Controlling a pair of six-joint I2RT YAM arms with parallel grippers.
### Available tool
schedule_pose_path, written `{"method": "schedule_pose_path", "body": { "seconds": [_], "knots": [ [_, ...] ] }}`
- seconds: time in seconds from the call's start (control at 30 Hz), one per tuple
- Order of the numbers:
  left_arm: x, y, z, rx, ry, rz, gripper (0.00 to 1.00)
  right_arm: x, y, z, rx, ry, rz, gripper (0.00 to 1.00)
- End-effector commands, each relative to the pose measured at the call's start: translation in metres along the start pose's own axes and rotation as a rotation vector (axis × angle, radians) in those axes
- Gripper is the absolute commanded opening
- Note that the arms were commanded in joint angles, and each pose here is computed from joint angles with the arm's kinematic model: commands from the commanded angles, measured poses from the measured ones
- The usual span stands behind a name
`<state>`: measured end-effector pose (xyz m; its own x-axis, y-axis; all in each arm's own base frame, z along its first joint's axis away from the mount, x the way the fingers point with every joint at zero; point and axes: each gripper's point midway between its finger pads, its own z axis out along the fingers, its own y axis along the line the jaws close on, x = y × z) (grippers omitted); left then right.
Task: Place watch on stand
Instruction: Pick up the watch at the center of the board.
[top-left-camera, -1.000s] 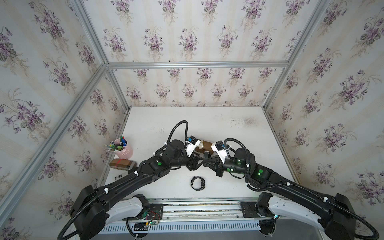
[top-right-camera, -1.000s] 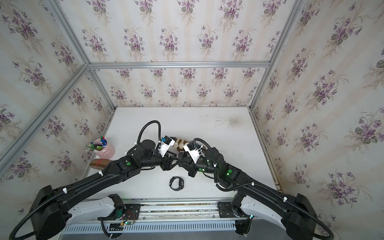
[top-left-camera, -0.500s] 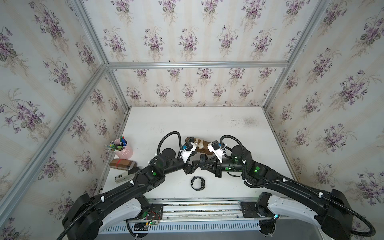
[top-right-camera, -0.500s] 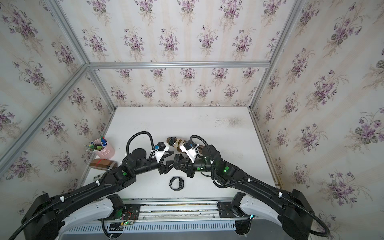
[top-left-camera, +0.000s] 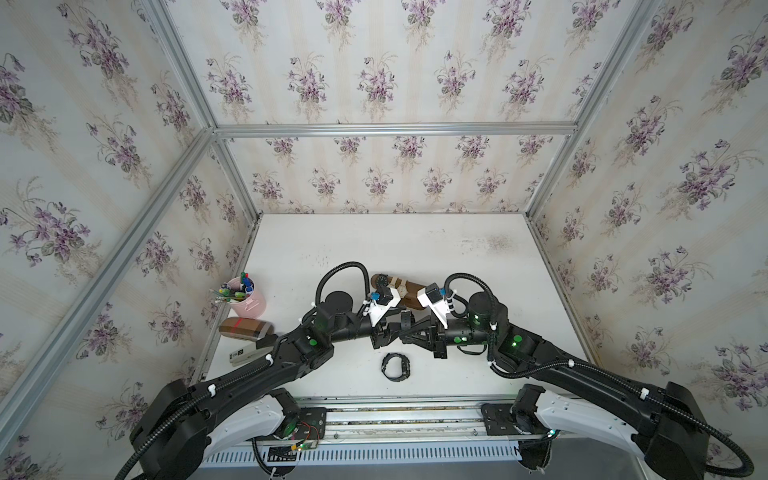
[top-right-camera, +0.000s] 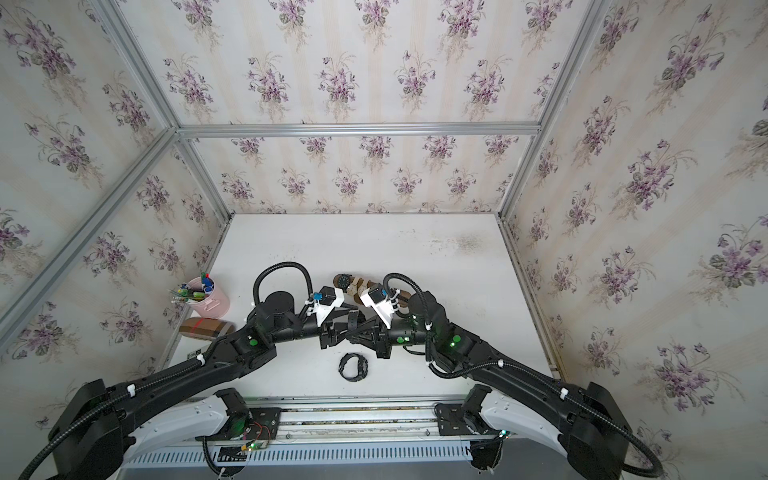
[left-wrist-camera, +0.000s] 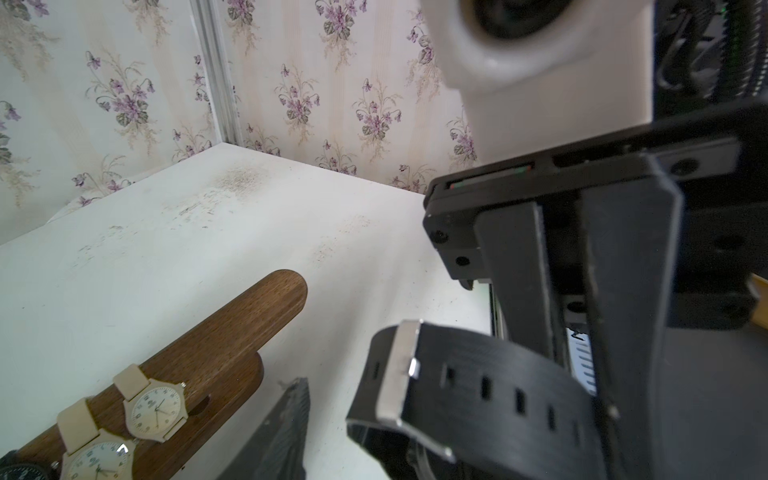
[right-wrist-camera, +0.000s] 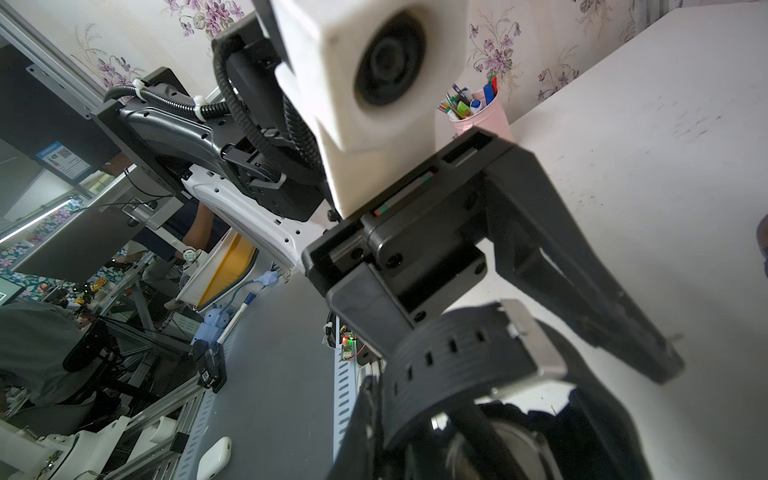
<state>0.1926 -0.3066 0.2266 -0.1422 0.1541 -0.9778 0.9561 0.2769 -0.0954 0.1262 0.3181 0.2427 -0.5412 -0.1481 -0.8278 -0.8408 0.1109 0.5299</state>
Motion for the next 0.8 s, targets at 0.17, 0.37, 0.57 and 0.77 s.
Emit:
{"method": "schedule_pose_path", "body": {
  "seconds": [0.17,0.37,0.57,0.77],
  "knots": [
    [-0.029,-0.016,0.011,0.129,-0.088,0.041,0.26,-0.006,-0.008,-0.003,0.019,-0.055,0.020,0.00],
    [-0.030,-0.006,0.025,0.118,-0.089,0.019,0.11,-0.009,-0.027,-0.015,0.118,-0.102,0.048,0.00],
    [-0.027,0.003,0.046,0.138,-0.048,-0.044,0.03,-0.019,-0.048,-0.041,0.223,-0.208,0.091,0.04],
    [-0.005,0.018,0.073,0.135,0.059,-0.175,0.02,-0.028,-0.056,-0.057,0.305,-0.267,0.095,0.15]
  ]
}}
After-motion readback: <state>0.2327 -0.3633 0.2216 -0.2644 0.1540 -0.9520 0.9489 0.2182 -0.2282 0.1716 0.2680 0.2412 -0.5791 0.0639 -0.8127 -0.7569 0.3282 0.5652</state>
